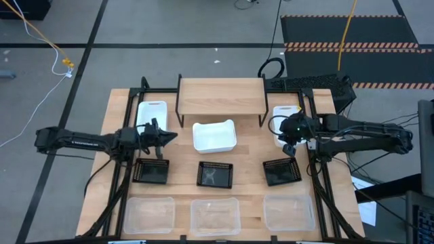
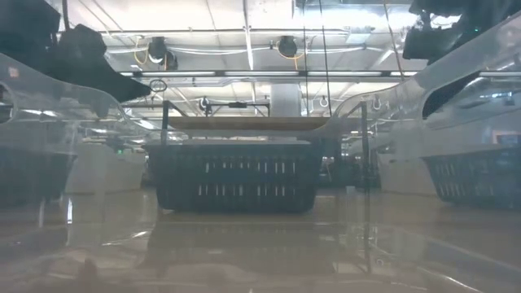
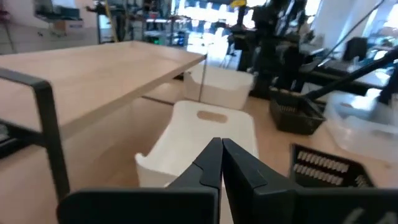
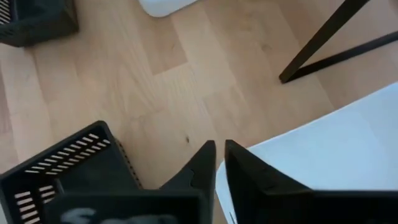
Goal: Stack baskets on shelf by color
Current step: Put the right white bin on the shelf
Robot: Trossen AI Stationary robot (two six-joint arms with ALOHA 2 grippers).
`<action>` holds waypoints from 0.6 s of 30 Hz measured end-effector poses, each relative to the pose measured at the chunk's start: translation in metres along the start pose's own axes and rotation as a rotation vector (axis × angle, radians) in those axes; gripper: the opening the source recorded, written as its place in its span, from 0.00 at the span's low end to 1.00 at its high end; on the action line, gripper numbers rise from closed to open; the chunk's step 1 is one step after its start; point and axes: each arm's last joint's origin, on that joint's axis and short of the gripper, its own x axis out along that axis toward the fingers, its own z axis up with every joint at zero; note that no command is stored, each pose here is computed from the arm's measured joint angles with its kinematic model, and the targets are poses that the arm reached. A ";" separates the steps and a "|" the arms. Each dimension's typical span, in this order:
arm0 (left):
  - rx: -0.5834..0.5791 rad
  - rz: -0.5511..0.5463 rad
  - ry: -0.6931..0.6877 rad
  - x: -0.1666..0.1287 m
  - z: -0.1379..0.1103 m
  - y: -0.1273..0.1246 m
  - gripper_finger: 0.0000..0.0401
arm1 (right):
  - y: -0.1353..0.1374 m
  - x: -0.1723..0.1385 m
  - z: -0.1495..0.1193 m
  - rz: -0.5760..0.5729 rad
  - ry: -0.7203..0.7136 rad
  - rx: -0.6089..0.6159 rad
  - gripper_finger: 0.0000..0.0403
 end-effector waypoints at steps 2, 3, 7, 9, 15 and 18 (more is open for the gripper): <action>0.010 0.008 -0.005 0.002 0.000 0.000 0.03 | 0.000 0.004 0.001 -0.004 0.026 -0.001 0.17; 0.010 0.007 -0.014 0.004 0.000 -0.001 0.03 | 0.001 0.007 0.002 -0.008 0.043 -0.002 0.20; -0.002 -0.012 -0.053 0.007 0.003 -0.004 0.08 | 0.001 0.024 0.006 -0.040 0.143 0.044 0.34; -0.012 -0.028 -0.064 0.009 0.003 -0.006 0.13 | 0.002 0.033 0.004 -0.041 0.227 0.089 0.39; 0.007 0.023 -0.020 0.013 -0.003 -0.006 0.28 | -0.002 0.043 -0.003 -0.178 0.372 0.111 0.42; 0.011 0.123 -0.035 0.014 -0.003 0.000 0.33 | -0.005 0.043 -0.004 -0.185 0.395 0.099 0.39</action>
